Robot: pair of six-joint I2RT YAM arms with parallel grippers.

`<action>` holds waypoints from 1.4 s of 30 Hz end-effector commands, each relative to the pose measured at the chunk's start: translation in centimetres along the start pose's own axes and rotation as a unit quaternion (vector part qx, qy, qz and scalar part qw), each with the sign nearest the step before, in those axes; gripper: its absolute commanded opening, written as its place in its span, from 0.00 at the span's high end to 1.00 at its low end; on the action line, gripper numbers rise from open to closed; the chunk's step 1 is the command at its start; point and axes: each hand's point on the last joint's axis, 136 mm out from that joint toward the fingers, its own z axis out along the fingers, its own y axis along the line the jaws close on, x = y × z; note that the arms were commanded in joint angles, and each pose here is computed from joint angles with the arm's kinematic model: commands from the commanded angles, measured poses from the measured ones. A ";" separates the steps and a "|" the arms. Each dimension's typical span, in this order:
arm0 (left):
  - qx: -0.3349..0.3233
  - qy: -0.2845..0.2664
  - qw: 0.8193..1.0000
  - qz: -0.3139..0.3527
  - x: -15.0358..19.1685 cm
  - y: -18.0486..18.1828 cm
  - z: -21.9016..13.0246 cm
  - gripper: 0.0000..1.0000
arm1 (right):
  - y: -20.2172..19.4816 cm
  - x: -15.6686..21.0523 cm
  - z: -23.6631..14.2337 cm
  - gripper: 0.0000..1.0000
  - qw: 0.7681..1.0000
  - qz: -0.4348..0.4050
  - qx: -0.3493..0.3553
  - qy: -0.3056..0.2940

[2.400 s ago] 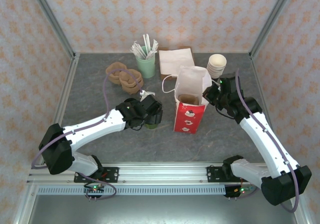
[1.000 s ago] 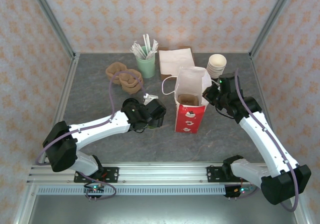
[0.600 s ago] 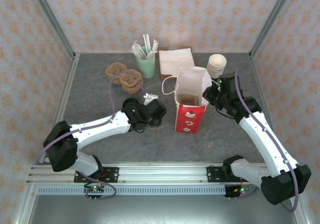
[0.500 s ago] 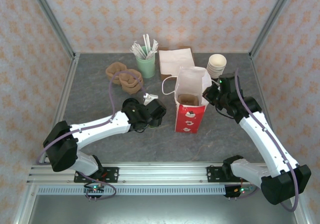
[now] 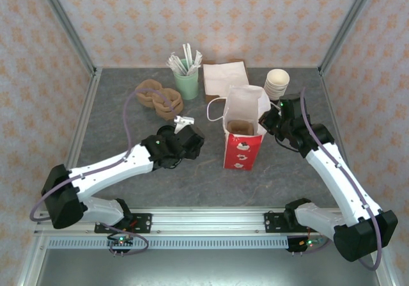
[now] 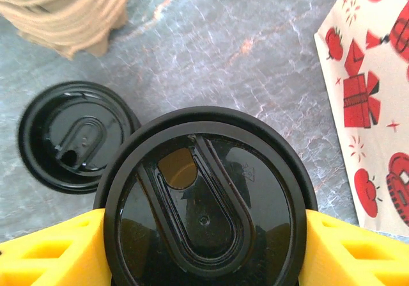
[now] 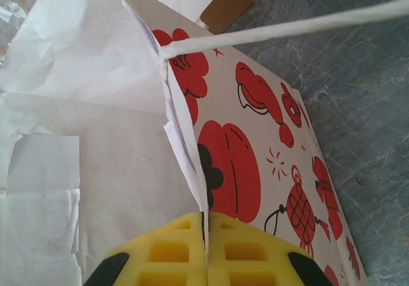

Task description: Pack the takeout coffee

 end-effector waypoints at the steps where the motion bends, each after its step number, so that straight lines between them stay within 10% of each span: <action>1: -0.018 -0.039 0.999 -0.010 -2.4 1.7 -3.3 0.35 | -0.5 0.4 0.0 0.96 1.000 0.020 0.005 -0.005; 27: 0.063 -0.146 0.987 -0.008 -13.4 3.5 -19.4 0.35 | 6.9 6.8 1.9 0.96 0.998 0.015 -0.045 -0.029; 37: 0.113 -0.142 0.983 0.010 -14.9 -0.4 -19.2 0.38 | 10.0 9.5 2.5 0.91 0.997 0.002 -0.065 -0.028; 42: 0.118 -0.124 0.985 0.016 -14.7 -2.2 -17.3 0.38 | 11.1 9.6 2.0 0.73 0.997 -0.002 -0.072 -0.021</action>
